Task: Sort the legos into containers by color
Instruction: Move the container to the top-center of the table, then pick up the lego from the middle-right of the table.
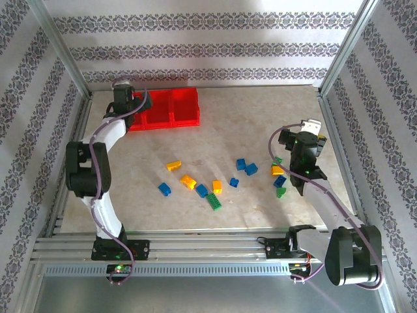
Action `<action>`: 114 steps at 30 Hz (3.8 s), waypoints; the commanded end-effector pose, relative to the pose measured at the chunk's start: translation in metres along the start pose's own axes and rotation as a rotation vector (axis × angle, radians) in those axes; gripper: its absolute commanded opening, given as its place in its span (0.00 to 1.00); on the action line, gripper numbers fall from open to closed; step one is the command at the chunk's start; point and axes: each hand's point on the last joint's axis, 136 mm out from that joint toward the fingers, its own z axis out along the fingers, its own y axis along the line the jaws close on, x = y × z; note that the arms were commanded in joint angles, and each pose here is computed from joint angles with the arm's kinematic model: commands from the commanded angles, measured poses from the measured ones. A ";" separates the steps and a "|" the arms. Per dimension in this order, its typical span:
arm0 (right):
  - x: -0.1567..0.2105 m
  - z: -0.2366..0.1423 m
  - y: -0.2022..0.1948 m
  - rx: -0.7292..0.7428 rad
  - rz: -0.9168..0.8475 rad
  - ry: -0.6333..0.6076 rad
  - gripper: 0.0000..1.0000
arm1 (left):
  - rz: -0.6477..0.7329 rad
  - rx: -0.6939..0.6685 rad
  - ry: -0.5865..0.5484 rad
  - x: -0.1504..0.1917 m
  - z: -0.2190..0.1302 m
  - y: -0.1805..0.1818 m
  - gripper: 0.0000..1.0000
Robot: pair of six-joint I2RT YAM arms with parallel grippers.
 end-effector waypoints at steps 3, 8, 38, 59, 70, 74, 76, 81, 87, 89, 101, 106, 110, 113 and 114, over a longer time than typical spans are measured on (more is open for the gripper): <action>0.013 -0.010 -0.007 0.037 0.027 0.094 0.98 | 0.024 -0.020 0.128 0.020 0.024 -0.006 0.95; 0.015 -0.019 -0.012 0.056 0.044 0.103 0.98 | 0.057 -0.041 0.175 0.031 0.045 -0.005 0.83; 0.078 -0.061 -0.038 0.154 0.255 0.339 0.98 | 0.254 -0.032 0.309 0.102 0.033 -0.052 0.14; 0.104 -0.082 -0.041 0.168 0.318 0.462 0.98 | 0.115 0.023 0.423 0.214 -0.025 -0.179 0.11; 0.123 -0.081 -0.036 0.149 0.362 0.540 0.98 | 0.097 0.057 0.416 0.226 -0.034 -0.214 0.20; 0.129 -0.082 -0.037 0.153 0.364 0.565 0.98 | 0.099 0.078 0.410 0.223 -0.035 -0.221 0.25; 0.131 -0.083 -0.038 0.156 0.365 0.569 0.98 | 0.106 0.079 0.402 0.220 -0.036 -0.221 0.28; 0.133 -0.084 -0.039 0.156 0.369 0.572 0.98 | 0.120 0.103 0.367 0.203 -0.041 -0.228 0.47; 0.130 -0.083 -0.037 0.151 0.354 0.579 0.98 | 0.134 0.202 0.306 0.163 -0.059 -0.254 0.74; 0.129 -0.083 -0.037 0.152 0.349 0.581 0.98 | 0.136 0.228 0.283 0.148 -0.067 -0.261 0.82; 0.122 -0.078 -0.030 0.125 0.311 0.601 0.98 | 0.146 0.368 0.158 0.102 -0.125 -0.261 1.00; 0.116 -0.074 -0.025 0.106 0.286 0.607 0.92 | 0.153 0.387 0.104 0.105 -0.149 -0.235 1.00; 0.113 -0.069 -0.019 0.095 0.266 0.621 0.85 | 0.148 0.413 0.063 0.115 -0.166 -0.213 1.00; 0.112 -0.064 -0.012 0.083 0.237 0.642 0.80 | 0.105 0.445 0.007 0.119 -0.181 -0.197 1.00; 0.112 -0.061 -0.009 0.078 0.224 0.651 0.80 | 0.094 0.448 -0.006 0.121 -0.185 -0.190 1.00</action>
